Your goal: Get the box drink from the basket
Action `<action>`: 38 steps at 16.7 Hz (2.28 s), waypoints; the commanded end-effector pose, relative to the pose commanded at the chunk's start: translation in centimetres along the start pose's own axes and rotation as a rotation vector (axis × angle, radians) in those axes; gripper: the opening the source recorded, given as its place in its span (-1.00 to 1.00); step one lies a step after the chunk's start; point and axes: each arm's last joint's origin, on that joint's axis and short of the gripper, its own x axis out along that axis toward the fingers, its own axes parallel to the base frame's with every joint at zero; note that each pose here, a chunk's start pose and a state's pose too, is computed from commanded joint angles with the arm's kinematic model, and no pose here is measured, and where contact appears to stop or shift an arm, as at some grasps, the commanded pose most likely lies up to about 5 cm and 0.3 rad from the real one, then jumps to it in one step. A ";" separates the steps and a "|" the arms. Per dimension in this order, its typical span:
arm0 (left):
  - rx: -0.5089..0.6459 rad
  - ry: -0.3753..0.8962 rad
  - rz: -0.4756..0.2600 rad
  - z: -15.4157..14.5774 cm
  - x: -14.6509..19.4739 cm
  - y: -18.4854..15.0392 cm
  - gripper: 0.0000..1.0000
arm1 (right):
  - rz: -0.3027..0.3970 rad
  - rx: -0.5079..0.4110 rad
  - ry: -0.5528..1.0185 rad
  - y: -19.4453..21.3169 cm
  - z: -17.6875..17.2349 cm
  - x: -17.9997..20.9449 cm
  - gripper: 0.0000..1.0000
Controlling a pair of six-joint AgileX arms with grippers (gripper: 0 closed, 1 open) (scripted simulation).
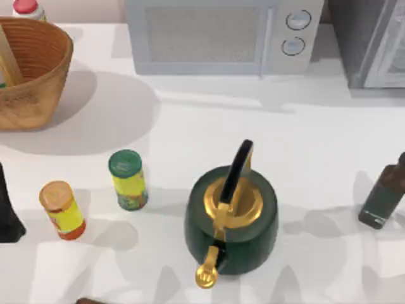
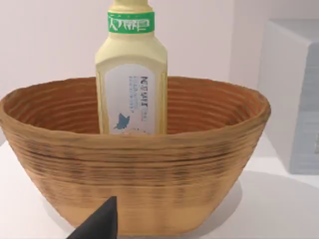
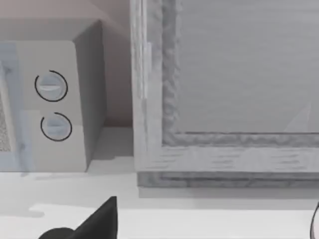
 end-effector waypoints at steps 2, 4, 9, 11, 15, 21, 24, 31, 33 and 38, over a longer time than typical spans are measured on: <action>0.000 0.000 0.000 0.0 0.0 0.0 1.00 | 0.000 0.000 0.000 0.0 0.0 0.0 1.00; -0.003 0.006 0.000 0.2 0.1 0.0 1.00 | 0.000 0.000 0.000 0.0 0.0 0.0 1.00; -0.008 0.007 -0.002 2.5 1.7 0.3 1.00 | 0.000 0.000 0.000 0.0 0.0 0.0 1.00; -0.007 0.002 -0.003 3.8 3.2 0.5 1.00 | 0.000 0.000 0.000 0.0 0.0 0.0 1.00; -0.005 -0.002 -0.005 5.7 7.6 1.2 1.00 | 0.000 0.000 0.000 0.0 0.0 0.0 1.00; -0.004 0.003 -0.008 4.4 15.6 3.1 1.00 | 0.000 0.000 0.000 0.0 0.0 0.0 1.00; -0.004 0.004 -0.009 2.3 18.9 4.1 1.00 | 0.000 0.000 0.000 0.0 0.0 0.0 1.00; -0.003 0.009 -0.011 -2.8 23.0 5.8 1.00 | 0.000 0.000 0.000 0.0 0.0 0.0 1.00; -0.003 0.008 -0.011 -3.2 23.3 5.9 1.00 | 0.000 0.000 0.000 0.0 0.0 0.0 1.00; 0.006 -0.015 -0.013 -2.5 23.2 5.8 1.00 | 0.000 0.000 0.000 0.0 0.0 0.0 1.00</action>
